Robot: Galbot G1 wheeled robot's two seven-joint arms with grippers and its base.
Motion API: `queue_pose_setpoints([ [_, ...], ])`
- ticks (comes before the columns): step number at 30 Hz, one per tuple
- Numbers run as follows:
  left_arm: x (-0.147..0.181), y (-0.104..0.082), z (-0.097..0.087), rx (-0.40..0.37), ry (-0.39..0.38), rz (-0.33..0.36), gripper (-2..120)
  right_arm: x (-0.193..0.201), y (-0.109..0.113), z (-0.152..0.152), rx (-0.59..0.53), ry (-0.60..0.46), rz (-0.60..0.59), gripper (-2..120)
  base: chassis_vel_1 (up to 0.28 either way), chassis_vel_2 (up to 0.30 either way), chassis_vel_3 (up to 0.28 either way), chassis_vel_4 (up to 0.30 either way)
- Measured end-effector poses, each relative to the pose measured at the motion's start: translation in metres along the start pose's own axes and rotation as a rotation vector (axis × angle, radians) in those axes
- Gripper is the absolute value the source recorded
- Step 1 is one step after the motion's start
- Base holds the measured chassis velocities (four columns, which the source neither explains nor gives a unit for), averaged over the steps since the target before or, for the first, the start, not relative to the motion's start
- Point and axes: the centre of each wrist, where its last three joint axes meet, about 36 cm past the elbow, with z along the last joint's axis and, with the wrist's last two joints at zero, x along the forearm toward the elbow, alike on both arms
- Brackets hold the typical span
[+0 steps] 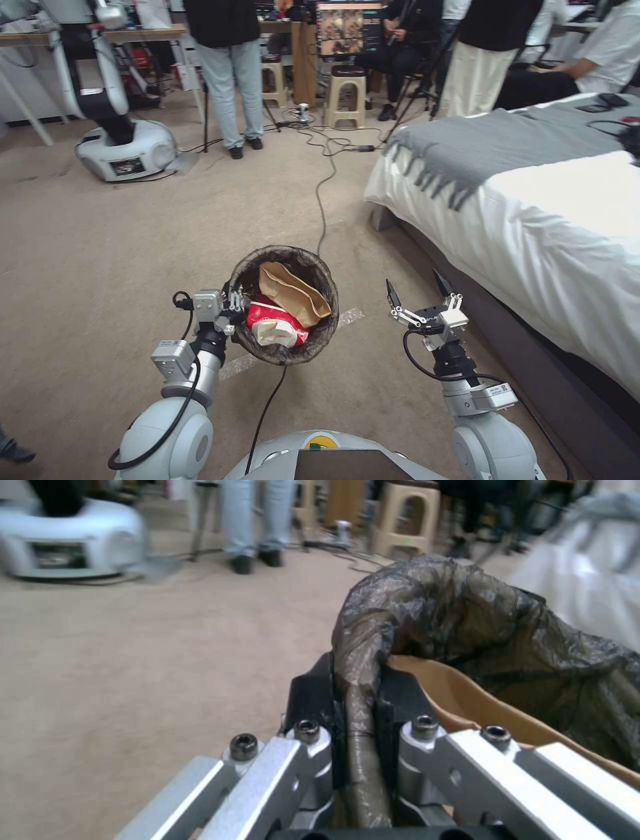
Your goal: Pick up the trash bin, then pick up the garbage from the floor and place it into the trash bin.
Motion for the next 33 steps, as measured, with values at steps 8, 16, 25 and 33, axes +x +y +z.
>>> queue_pose_setpoints([
  [8, -0.004, 0.015, -0.012, 0.021, -0.027, -0.043, 7, 0.000, 0.000, 0.003, 0.005, 0.001, -0.016, 100, 0.123, 0.134, 0.125, 0.125],
  [16, -0.007, 0.020, -0.004, 0.024, -0.001, -0.076, 7, 0.000, 0.005, 0.005, -0.009, 0.002, -0.031, 100, 0.126, 0.119, 0.116, 0.127],
  [25, -0.008, 0.020, 0.003, 0.033, 0.016, -0.085, 7, 0.000, 0.005, 0.007, -0.011, 0.001, -0.035, 100, 0.124, 0.130, 0.128, 0.129],
  [33, -0.011, 0.018, 0.010, 0.030, 0.002, -0.080, 7, -0.001, 0.005, 0.008, -0.013, -0.005, -0.044, 100, 0.126, 0.120, 0.112, 0.114],
])
